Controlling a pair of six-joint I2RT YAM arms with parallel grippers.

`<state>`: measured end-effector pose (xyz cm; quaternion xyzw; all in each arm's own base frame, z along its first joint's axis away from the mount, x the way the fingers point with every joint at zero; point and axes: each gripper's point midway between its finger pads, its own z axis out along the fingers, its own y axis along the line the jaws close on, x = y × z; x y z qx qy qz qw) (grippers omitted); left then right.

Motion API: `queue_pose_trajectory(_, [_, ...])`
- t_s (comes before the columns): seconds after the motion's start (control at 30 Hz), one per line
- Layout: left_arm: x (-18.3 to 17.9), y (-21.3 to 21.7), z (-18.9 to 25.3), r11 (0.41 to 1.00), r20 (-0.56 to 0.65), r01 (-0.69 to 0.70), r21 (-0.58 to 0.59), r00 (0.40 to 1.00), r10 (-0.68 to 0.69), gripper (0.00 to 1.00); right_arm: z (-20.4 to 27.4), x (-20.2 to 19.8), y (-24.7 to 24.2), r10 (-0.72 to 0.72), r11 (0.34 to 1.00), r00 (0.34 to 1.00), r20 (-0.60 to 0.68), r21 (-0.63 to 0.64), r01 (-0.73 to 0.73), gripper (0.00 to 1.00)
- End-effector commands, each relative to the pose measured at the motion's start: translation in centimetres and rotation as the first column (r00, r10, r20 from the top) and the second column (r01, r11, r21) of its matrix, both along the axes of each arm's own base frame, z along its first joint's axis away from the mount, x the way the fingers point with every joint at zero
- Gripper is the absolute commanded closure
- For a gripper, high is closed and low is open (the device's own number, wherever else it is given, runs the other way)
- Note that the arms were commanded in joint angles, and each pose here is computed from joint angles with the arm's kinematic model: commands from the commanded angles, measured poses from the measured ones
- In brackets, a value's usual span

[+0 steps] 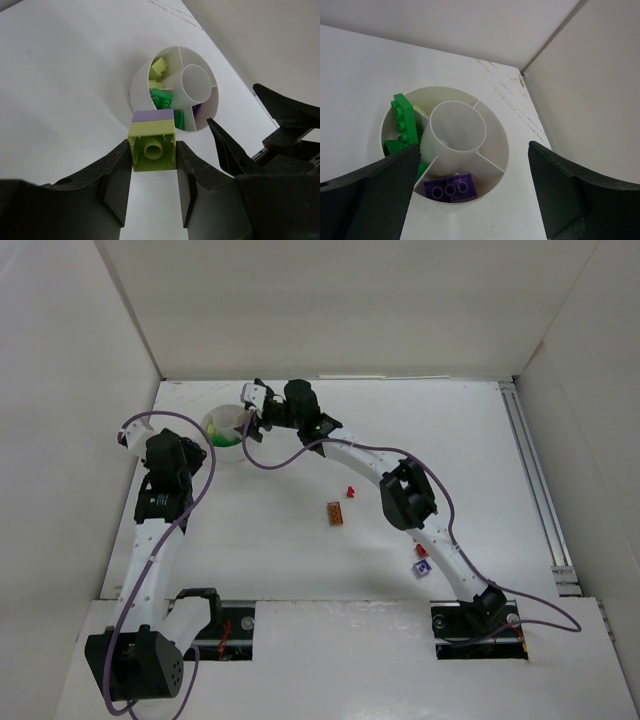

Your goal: Sort the legos into containers by color

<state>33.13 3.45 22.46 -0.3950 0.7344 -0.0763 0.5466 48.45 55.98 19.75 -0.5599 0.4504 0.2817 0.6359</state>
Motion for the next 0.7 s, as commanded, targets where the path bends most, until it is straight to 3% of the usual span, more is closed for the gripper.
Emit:
queue_pose_trajectory(0.0, [0.6,-0.6,1.6,0.999,0.067,0.049,0.012,0.996,-0.050,1.00,4.6,-0.7,0.0,0.001,0.998,0.998,0.060,0.069,-0.005,0.08])
queue_pose_trajectory(0.1, [1.2,-2.1,2.1,0.988,0.094,0.152,0.032,0.984,-0.154,1.00,3.8,-0.8,-1.4,0.018,0.999,0.999,0.027,0.037,-0.019,0.08])
queue_pose_trajectory(0.13, [1.4,-2.7,2.5,0.981,0.108,0.192,0.043,0.975,-0.195,1.00,6.1,-2.0,-2.0,0.045,0.998,0.998,0.041,0.049,-0.047,0.09])
queue_pose_trajectory(0.23, [1.7,-5.7,3.3,0.923,0.155,0.374,0.085,0.911,-0.383,1.00,6.0,-4.4,-5.6,0.134,0.991,0.991,-0.007,0.006,-0.134,0.10])
queue_pose_trajectory(0.3, [1.7,-8.2,3.5,0.854,0.191,0.511,0.094,0.833,-0.520,1.00,5.7,-6.0,-7.5,0.162,0.987,0.986,-0.032,-0.017,-0.162,0.10])
queue_pose_trajectory(0.33, [1.6,-8.9,3.9,0.833,0.207,0.543,0.107,0.807,-0.552,1.00,2.6,-7.3,-8.5,0.159,0.984,0.983,-0.092,-0.060,-0.165,0.10])
queue_pose_trajectory(0.37, [1.7,-9.5,3.9,0.813,0.213,0.573,0.103,0.785,-0.581,1.00,5.3,-8.7,-9.7,0.163,0.985,0.986,-0.047,-0.051,-0.165,0.10])
queue_pose_trajectory(0.47, [1.0,-12.7,3.9,0.674,0.248,0.728,0.124,0.635,-0.732,1.00,5.1,-12.4,-11.9,0.174,0.981,0.982,-0.074,-0.073,-0.179,0.12])
queue_pose_trajectory(0.5, [-0.1,-14.5,4.2,0.574,0.281,0.806,0.145,0.523,-0.805,1.00,5.1,-13.1,-12.4,0.174,0.981,0.982,-0.078,-0.075,-0.180,0.13])
queue_pose_trajectory(0.67, [-2.4,-17.6,4.9,0.375,0.365,0.914,0.153,0.300,-0.881,1.00,6.6,-16.9,-12.0,0.144,0.988,0.985,-0.094,-0.050,-0.149,0.15])
